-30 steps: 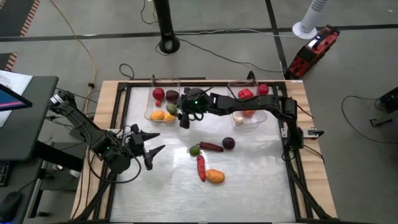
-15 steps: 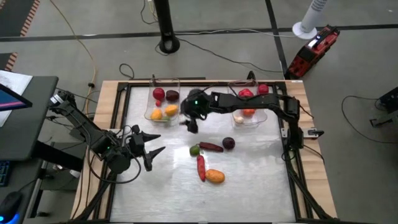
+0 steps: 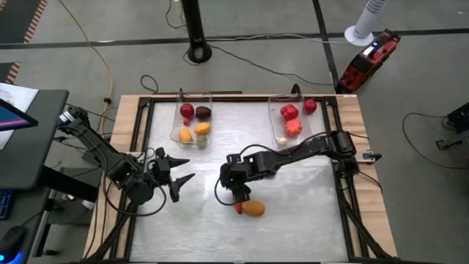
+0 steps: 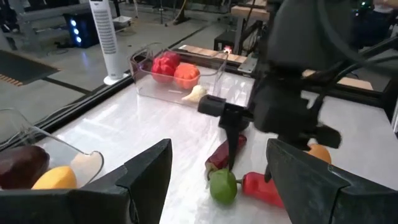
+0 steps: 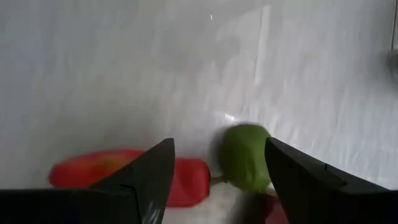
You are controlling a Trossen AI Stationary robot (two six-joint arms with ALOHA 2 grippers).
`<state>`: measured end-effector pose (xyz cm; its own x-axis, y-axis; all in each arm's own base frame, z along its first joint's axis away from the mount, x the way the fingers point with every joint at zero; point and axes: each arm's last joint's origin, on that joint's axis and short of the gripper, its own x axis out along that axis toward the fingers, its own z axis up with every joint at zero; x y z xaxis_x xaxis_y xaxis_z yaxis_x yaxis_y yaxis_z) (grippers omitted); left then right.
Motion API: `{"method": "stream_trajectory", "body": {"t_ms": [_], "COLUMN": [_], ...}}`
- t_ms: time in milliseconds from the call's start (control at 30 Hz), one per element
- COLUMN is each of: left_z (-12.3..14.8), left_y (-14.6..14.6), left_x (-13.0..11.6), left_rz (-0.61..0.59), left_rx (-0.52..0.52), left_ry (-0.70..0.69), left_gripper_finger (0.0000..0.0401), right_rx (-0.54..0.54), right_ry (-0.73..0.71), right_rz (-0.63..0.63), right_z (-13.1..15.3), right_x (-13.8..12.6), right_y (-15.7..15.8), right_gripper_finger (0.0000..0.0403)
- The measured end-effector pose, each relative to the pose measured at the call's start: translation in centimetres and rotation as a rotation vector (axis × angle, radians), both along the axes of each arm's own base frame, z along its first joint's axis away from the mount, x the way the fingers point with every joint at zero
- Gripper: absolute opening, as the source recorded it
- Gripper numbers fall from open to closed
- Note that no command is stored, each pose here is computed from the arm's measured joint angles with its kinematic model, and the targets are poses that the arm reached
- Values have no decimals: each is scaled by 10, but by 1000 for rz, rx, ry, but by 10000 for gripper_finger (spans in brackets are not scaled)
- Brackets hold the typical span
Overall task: Sort produce into baskets
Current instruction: Put the lime into the left transparent bin
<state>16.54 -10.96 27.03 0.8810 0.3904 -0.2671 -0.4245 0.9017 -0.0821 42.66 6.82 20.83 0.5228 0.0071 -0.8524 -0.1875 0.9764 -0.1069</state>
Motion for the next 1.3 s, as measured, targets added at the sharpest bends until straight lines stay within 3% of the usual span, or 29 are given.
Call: {"method": "stream_trajectory", "body": {"t_ms": [167,433,633,867,1033,1300], "left_z": [0,-1,-3,-3,-13,-26], "left_y": [0,0,1,1,-2,5], "left_x": [0,-1,-1,-1,8,40], "left_rz": [3,0,1,10,106,153], "left_rx": [-9,3,11,5,50,80], "left_ry": [-3,12,24,18,11,51], "left_gripper_finger": [250,250,250,250,250,250], "right_rx": [-15,-38,-45,-61,-72,-165], "right_ry": [-5,51,86,69,48,-116], "right_rz": [-33,-64,-73,-87,-82,-127], "right_z": [0,-38,-52,-49,-23,61], "right_x": [1,15,17,17,9,-22], "right_y": [-7,-20,-24,-27,-28,-33], "right_gripper_finger": [277,277,275,234,204,216]}}
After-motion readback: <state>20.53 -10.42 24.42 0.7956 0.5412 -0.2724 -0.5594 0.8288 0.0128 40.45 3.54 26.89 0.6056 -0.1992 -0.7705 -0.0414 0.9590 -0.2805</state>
